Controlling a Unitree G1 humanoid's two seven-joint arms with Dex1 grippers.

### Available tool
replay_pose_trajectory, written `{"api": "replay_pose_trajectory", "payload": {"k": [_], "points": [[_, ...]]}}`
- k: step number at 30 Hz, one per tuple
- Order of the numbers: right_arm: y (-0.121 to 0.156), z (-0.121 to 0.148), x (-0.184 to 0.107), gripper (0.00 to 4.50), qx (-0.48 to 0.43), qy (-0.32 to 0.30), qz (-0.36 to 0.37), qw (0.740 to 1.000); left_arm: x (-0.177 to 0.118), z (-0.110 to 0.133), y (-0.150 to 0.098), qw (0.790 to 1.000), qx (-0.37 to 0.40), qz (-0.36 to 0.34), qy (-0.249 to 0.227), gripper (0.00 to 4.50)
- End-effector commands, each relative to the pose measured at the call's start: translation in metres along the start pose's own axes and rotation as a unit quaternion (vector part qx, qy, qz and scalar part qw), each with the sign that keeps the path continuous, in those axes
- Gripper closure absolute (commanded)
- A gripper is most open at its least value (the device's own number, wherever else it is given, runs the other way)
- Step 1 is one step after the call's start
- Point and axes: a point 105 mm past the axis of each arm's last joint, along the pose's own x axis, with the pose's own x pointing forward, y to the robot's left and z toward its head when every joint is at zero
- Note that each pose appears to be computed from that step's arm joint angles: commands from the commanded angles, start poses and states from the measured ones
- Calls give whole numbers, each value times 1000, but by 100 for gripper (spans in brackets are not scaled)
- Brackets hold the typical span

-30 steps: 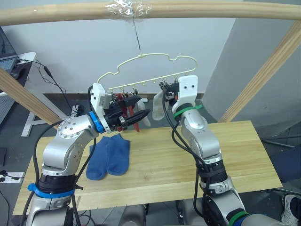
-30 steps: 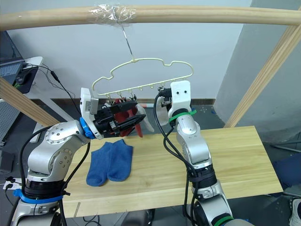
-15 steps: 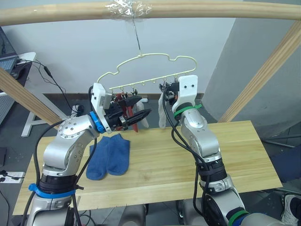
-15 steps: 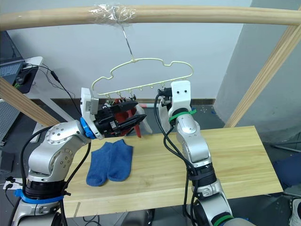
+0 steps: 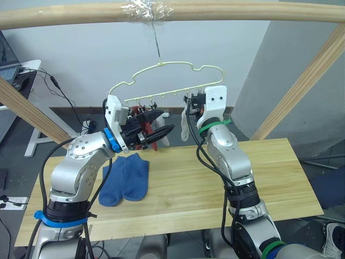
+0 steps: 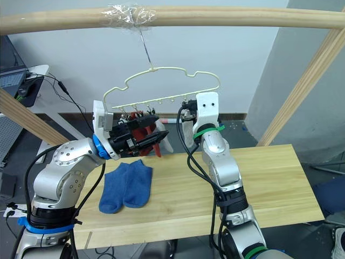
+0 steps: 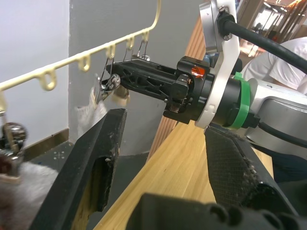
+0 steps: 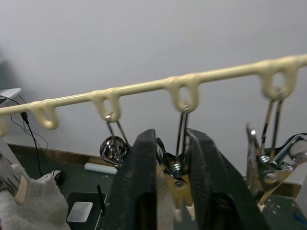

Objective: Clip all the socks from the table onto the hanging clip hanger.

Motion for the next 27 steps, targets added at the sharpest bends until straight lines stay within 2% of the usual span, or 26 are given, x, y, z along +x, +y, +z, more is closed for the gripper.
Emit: {"api": "replay_pose_trajectory", "payload": {"k": [1, 7, 9, 12, 15, 18, 19, 27], "points": [[9, 21, 1, 448, 14, -39, 10, 999, 0, 15, -7, 999, 18, -11, -25, 155], [3, 20, -4, 448, 7, -37, 14, 999, -1, 11, -4, 1000, 17, 2, -22, 155], [0, 14, -8, 448, -8, -19, 39, 999, -6, -7, 13, 999, 26, 42, 16, 155], [-16, 4, -17, 448, -30, 21, 73, 997, -27, -58, 45, 983, 68, 115, 123, 155], [-26, 6, -25, 450, -38, 38, 93, 994, -50, -104, 56, 968, 65, 126, 207, 97], [-31, 7, -30, 450, -36, 51, 106, 992, -68, -140, 58, 953, 66, 126, 268, 15], [-32, 7, -32, 450, -38, 55, 110, 992, -73, -151, 57, 949, 65, 124, 284, 3], [-41, 5, -38, 450, -23, 75, 90, 993, -84, -205, 35, 927, 57, 89, 359, 3]]}}
